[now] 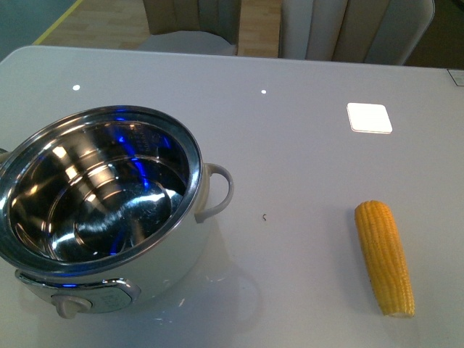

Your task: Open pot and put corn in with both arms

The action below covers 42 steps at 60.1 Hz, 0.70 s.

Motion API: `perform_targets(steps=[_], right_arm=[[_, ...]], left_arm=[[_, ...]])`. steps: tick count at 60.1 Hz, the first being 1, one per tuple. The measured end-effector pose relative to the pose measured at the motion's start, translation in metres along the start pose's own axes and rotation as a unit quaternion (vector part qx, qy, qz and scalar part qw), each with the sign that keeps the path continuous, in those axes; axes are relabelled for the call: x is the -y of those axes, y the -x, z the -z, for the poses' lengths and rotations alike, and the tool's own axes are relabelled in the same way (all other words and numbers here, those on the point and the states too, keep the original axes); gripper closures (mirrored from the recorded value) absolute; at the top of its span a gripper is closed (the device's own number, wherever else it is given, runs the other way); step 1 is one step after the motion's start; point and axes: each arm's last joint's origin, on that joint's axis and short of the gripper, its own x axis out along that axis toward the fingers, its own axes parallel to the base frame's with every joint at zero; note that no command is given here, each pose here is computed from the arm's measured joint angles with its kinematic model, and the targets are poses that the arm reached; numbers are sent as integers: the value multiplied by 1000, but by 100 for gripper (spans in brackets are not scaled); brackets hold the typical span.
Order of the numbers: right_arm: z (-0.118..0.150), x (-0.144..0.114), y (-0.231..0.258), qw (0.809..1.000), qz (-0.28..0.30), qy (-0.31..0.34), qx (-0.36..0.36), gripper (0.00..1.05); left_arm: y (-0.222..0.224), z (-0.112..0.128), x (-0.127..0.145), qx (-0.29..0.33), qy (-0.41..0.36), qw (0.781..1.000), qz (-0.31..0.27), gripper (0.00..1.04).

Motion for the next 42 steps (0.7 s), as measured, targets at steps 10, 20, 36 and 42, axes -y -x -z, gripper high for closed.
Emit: perform_targets(steps=[10,20,36,42], right_arm=[[0,0,0,1000,0,0,0,9],[0,0,0,1000,1,0,0,9],[0,0,0,1000,0,0,0,9],[0,0,0,1000,0,0,0,9]], left_arm=[[54,-8,21,-13,28,999,31,7],[71,-8,31,0,-21,996,90,19],[97,0,60,8,-87,990,107,67],[106,1,69,10,-91,990,111,91]])
